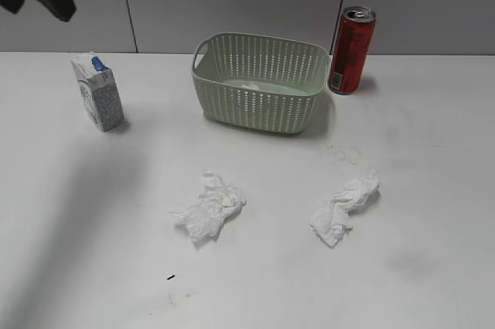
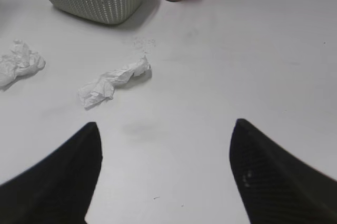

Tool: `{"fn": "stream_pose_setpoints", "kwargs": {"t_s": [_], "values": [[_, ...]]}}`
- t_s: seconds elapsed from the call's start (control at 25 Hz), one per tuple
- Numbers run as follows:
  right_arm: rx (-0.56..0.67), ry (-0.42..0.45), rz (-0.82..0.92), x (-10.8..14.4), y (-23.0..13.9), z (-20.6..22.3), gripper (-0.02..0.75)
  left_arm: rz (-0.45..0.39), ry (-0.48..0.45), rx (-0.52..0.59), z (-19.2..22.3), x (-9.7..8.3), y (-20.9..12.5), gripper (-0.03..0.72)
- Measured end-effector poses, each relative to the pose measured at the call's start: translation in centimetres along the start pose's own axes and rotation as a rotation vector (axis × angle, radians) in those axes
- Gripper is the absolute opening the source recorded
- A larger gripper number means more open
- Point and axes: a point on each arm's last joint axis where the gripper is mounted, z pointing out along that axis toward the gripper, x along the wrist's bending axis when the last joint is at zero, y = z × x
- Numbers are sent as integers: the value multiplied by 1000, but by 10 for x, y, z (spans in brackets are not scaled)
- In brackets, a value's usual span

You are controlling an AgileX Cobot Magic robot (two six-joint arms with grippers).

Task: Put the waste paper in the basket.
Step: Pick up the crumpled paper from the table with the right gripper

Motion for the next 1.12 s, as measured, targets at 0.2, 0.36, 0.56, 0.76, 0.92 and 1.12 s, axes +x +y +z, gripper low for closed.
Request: {"fn": "stream_pose_setpoints", "kwargs": {"t_s": [0.2, 0.36, 0.56, 0.76, 0.92, 1.12], "values": [[0, -1, -1, 0, 0, 0, 572, -7, 44, 56, -15, -3, -38, 590], [0, 0, 0, 0, 0, 0, 572, -7, 56, 106, -24, -9, -81, 590], [0, 0, 0, 0, 0, 0, 572, -10, 58, 137, -32, -19, -139, 590], [54, 0, 5, -1, 5, 7, 572, -21, 67, 90, -41, -29, -193, 590], [86, 1, 15, -2, 20, 17, 572, -13, 85, -10, -49, -36, -233, 590], [165, 21, 44, -2, 39, 40, 572, 2, 103, -135, -57, -45, -280, 590]]}}
